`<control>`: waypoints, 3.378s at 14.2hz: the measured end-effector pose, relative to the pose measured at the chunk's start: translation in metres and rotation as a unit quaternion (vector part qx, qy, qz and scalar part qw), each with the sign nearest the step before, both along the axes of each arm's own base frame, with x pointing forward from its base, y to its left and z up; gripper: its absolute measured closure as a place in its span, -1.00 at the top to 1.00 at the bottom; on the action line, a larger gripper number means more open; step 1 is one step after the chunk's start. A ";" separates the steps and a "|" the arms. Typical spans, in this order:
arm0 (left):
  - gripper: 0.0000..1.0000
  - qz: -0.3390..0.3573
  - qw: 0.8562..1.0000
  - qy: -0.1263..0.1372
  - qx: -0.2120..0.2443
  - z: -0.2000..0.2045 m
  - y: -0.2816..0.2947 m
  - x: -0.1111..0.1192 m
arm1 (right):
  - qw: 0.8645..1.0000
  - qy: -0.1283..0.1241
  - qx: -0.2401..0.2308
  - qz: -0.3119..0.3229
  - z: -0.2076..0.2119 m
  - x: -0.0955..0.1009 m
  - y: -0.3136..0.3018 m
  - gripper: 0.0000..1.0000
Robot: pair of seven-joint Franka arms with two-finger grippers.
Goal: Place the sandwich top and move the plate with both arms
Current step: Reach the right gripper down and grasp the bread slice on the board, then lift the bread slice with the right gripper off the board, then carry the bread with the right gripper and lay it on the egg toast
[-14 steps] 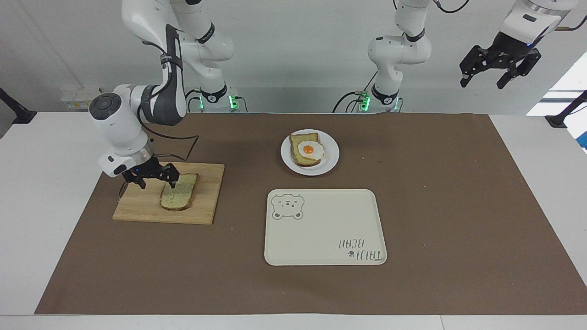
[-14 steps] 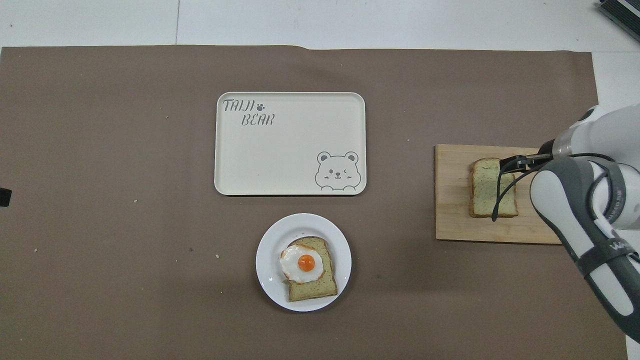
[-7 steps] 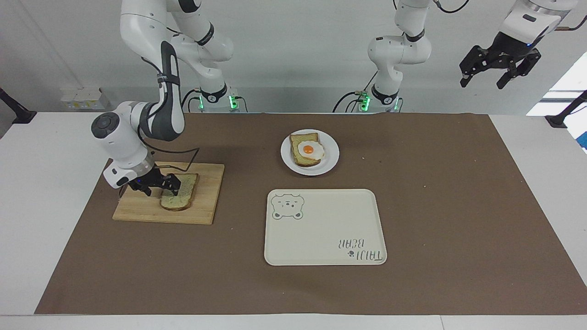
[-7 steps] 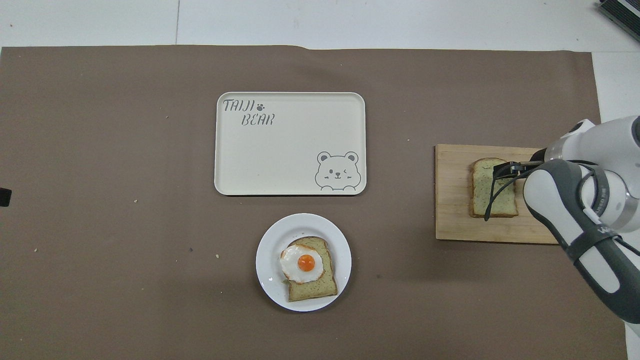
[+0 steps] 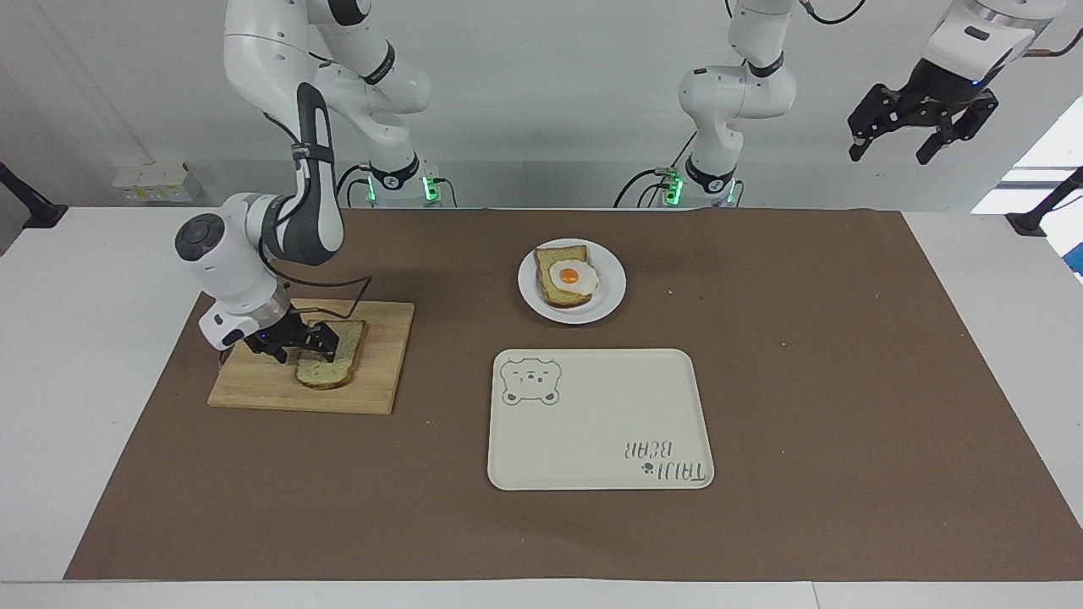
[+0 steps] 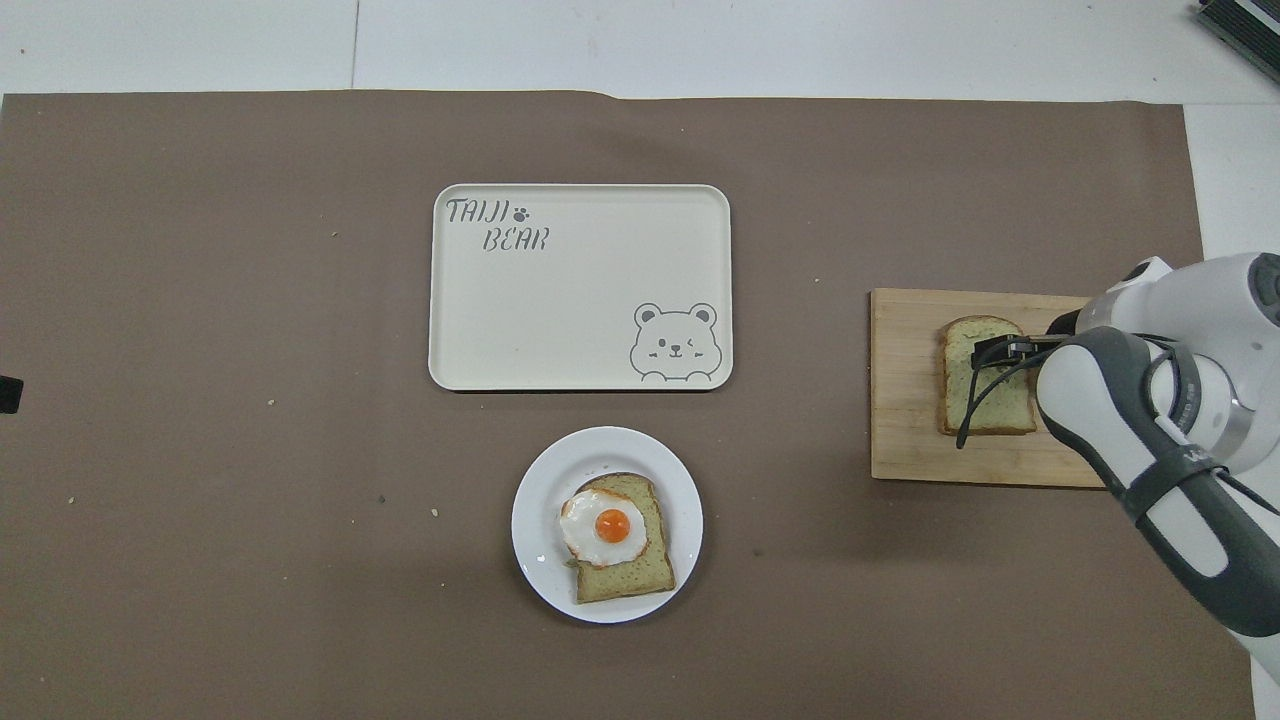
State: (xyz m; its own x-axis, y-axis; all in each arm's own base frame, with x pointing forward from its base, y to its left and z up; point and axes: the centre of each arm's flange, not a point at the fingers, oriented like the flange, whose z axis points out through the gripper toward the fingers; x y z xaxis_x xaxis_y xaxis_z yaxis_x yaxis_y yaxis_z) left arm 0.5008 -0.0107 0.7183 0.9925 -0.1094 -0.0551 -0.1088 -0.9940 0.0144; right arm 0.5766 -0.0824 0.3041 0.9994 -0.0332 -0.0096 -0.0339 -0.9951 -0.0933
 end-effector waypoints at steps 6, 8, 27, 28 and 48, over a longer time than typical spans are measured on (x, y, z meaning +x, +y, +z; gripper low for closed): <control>1.00 0.000 1.000 0.000 0.000 0.000 0.000 0.000 | 1.000 -0.012 0.005 0.012 0.010 0.000 -0.002 -0.35; 1.00 0.000 1.000 0.000 0.000 0.000 0.000 0.000 | 1.000 -0.011 0.005 0.006 0.010 -0.001 -0.008 -0.75; 1.00 -0.006 1.000 0.000 0.000 0.000 -0.006 0.000 | 0.998 0.028 0.032 0.045 0.104 0.010 0.019 -0.82; 1.00 -0.006 1.000 0.000 0.000 0.000 -0.006 0.000 | 0.998 0.032 0.034 0.049 0.111 0.006 0.022 -0.82; 1.00 -0.006 1.000 0.007 0.000 -0.001 -0.006 -0.002 | 0.992 0.089 0.061 0.066 0.117 -0.035 0.251 -0.82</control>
